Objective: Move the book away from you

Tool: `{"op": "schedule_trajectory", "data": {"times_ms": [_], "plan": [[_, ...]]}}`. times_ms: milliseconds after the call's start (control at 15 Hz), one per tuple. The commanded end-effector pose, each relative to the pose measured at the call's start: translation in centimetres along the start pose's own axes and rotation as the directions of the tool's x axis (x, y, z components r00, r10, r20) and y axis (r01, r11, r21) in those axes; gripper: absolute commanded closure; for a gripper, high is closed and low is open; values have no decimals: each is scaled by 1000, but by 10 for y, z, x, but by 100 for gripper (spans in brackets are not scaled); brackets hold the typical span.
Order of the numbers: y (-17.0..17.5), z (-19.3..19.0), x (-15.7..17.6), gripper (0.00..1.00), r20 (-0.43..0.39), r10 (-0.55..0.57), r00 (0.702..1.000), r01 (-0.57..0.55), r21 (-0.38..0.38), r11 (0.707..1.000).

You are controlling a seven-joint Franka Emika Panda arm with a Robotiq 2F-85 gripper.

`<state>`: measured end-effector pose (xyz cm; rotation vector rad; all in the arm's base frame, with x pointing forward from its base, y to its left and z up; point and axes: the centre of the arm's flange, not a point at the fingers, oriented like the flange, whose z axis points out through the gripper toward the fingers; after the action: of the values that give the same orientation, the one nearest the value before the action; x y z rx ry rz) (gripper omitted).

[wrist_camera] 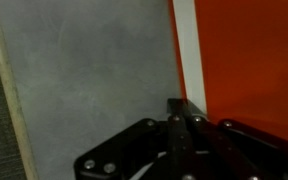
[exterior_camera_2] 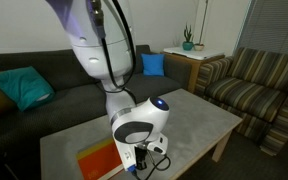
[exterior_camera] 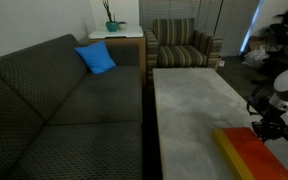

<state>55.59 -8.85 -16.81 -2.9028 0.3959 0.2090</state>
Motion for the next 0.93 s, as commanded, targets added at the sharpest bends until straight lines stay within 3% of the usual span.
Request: {"op": "schedule_trajectory", "data": {"times_ms": [0, 867], "plan": [[-3, 8, 2, 100, 20, -11, 1000, 10, 32, 999], [-52, 26, -4, 100, 87, -51, 995, 49, 27, 998]]}}
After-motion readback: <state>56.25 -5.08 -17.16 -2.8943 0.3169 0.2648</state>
